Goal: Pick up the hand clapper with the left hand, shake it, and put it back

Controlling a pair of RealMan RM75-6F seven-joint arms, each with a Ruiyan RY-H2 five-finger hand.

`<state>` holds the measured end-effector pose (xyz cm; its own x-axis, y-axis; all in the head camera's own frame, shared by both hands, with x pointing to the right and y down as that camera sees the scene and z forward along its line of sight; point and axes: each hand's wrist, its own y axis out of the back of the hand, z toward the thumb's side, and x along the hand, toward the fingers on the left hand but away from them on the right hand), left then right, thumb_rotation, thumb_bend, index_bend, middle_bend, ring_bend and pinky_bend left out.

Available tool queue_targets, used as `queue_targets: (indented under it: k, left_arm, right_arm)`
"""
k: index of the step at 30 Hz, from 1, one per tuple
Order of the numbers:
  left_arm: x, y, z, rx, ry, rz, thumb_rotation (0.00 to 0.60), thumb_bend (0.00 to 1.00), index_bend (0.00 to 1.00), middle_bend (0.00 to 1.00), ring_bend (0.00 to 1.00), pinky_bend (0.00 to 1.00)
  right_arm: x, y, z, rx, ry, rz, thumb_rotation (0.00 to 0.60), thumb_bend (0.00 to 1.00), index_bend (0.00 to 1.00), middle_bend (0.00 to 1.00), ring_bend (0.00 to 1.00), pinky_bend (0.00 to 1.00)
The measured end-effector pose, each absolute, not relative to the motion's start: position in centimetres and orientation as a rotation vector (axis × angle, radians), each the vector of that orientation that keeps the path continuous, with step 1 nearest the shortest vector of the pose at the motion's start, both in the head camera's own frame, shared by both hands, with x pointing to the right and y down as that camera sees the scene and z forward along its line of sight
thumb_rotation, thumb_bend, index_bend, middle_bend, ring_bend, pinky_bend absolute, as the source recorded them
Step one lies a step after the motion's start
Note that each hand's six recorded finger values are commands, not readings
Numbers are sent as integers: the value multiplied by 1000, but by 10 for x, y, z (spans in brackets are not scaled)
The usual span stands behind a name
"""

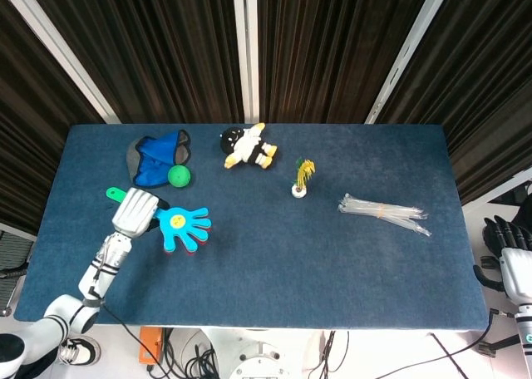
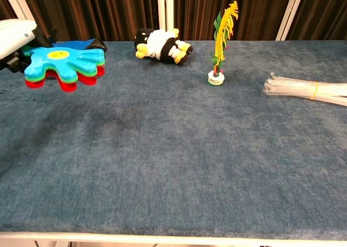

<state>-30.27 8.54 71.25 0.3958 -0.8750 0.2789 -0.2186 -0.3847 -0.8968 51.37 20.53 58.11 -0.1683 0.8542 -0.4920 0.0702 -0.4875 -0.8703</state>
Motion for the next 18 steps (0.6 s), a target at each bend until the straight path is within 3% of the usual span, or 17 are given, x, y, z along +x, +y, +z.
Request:
queue_targets:
  k: [9,18]
  left_arm:
    - [-279,99,710,-2025,1370,-1203,600,642,1000,1000,1000,1000]
    - [-241,117,726,-1987,1289,-1282,600,642,1000,1000,1000,1000]
  right_arm:
    - [516,205,580,-1504,-1080,1716,600,235,0,0,0,0]
    - [521,207,580,-1505,-1088,1722,600,235,0,0,0,0]
